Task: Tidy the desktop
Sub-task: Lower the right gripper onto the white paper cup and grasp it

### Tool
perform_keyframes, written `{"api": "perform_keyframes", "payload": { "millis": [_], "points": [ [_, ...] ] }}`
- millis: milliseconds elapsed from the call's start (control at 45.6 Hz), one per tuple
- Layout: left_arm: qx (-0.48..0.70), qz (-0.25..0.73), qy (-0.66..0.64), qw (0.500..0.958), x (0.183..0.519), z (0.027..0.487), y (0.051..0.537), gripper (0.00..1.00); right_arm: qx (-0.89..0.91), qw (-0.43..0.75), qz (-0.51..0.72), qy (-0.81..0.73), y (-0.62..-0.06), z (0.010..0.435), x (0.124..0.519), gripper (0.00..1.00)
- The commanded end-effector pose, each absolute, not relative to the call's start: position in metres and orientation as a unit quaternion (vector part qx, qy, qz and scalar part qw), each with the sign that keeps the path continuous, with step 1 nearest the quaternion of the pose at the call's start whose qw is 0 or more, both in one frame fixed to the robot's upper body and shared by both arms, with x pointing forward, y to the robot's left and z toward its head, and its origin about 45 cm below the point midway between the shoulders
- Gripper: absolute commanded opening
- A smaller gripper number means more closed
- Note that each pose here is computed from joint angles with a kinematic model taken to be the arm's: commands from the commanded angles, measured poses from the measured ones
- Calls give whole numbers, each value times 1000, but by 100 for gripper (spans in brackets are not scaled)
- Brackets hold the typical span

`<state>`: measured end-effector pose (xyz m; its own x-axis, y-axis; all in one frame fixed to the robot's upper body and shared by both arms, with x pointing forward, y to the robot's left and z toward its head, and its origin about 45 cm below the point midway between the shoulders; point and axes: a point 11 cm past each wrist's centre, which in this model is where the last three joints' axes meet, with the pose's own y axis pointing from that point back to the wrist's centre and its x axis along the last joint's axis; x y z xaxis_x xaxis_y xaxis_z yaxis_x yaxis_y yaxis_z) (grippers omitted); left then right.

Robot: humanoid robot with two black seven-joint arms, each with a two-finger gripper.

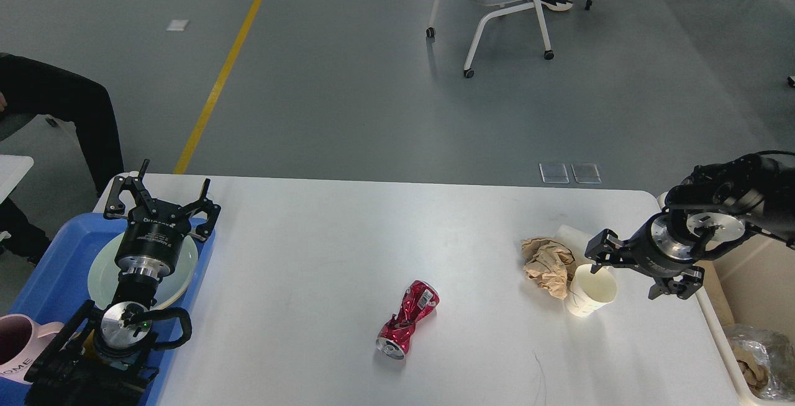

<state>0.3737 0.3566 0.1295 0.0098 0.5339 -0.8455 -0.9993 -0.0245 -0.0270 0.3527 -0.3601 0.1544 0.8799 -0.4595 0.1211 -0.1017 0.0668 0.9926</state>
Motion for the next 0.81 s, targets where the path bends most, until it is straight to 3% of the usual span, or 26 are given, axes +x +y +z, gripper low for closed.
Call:
{"api": "perform_keyframes", "payload": {
  "millis": [0,285,460,789],
  "points": [
    [-354,622,329,616,373,129,357,96,670,697,-137,-214,-363,138,349,100],
    [-354,622,329,616,374,130,356,96,670,692,-150,-222,-365,114,340,98],
    [-354,622,329,616,373,129,356,96,672,689,-145,-228,-363,112,345,89],
    [-354,622,328,616,374,130,357,96,684,672,-163,-233,-353,102,341,37]
  ]
}}
